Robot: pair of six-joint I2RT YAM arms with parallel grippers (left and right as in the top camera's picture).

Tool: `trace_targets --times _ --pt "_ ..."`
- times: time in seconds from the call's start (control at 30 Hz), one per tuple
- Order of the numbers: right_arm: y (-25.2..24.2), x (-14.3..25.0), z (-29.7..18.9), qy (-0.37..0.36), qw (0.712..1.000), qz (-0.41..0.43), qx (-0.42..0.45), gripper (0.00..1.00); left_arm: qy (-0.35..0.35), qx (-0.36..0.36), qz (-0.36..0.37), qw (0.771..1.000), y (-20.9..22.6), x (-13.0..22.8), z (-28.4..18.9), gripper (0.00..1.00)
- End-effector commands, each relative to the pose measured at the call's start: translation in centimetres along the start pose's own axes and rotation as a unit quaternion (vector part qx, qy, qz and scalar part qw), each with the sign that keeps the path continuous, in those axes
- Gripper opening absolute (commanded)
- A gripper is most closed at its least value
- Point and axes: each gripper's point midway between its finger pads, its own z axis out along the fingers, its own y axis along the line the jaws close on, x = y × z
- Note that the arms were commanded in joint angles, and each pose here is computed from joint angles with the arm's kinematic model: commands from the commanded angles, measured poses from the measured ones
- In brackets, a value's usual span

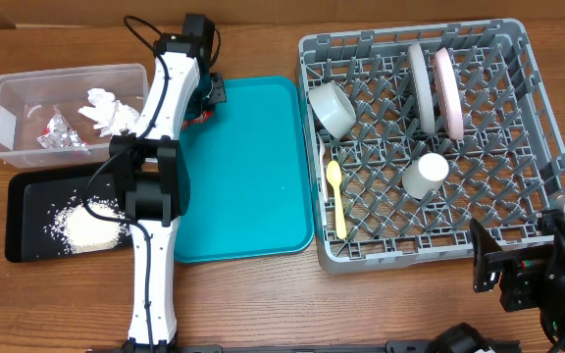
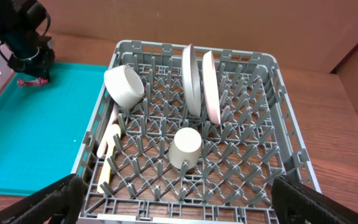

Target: Sort waste into correct bins and load items into the dishwasher rack

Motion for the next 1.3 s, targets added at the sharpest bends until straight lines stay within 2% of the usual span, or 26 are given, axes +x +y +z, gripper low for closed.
trace_targets --times 0.0,0.17,0.37,0.47,0.57,0.77,0.8,0.83,0.87,0.9,1.0,1.1,1.23,1.27 --pt "-0.3 -0.1 -0.3 -0.007 1.0 0.006 0.005 1.0 0.03 0.005 0.003 1.0 -0.3 1.6 -1.2 0.04" --pt "-0.3 -0.1 -0.3 -0.007 1.0 0.006 0.005 1.0 0.022 0.007 -0.001 1.0 0.1 1.9 -5.0 0.04" --pt "-0.3 -0.1 -0.3 -0.007 1.0 0.006 0.005 1.0 -0.067 0.025 -0.012 0.997 1.7 0.3 -15.2 0.04" --pt "-0.3 -0.1 -0.3 -0.007 1.0 0.006 0.005 1.0 -0.118 0.027 -0.027 0.992 4.4 -0.9 -19.6 0.04" --pt "-0.3 -0.1 -0.3 -0.007 1.0 0.006 0.005 1.0 -0.148 0.014 -0.032 0.988 7.6 -2.3 -20.9 0.04" --pt "-0.3 -0.1 -0.3 -0.007 1.0 0.006 0.005 1.0 -0.142 -0.014 -0.082 0.986 13.9 -4.2 -17.8 0.04" --pt "-0.3 -0.1 -0.3 -0.007 1.0 0.006 0.005 1.0 -0.137 -0.017 -0.088 0.986 14.6 -4.3 -17.4 0.08" --pt "-0.3 -0.1 -0.3 -0.007 1.0 0.006 0.005 1.0 -0.134 -0.019 -0.096 0.986 15.5 -4.3 -17.0 0.23" --pt "-0.3 -0.1 -0.3 -0.007 1.0 0.006 0.005 1.0 -0.129 -0.02 -0.102 0.986 16.0 -4.3 -16.5 0.41" --pt "-0.3 -0.1 -0.3 -0.007 1.0 0.006 0.005 1.0 -0.127 -0.02 -0.108 0.986 16.7 -4.3 -16.5 0.65" --pt "-0.3 -0.1 -0.3 -0.007 1.0 0.006 0.005 1.0 -0.141 -0.02 -0.102 0.985 17.1 -4.1 -18.6 0.75" --pt "-0.3 -0.1 -0.3 -0.007 1.0 0.006 0.005 1.0 -0.167 -0.009 -0.091 0.982 16.6 -3.2 -23.2 0.75" --pt "-0.3 -0.1 -0.3 -0.007 1.0 0.006 0.005 1.0 -0.213 0.037 -0.055 0.975 13.2 0.9 -32.1 0.75" --pt "-0.3 -0.1 -0.3 -0.007 1.0 0.006 0.005 1.0 -0.219 0.04 -0.049 0.974 12.8 1.6 -33.1 0.75"
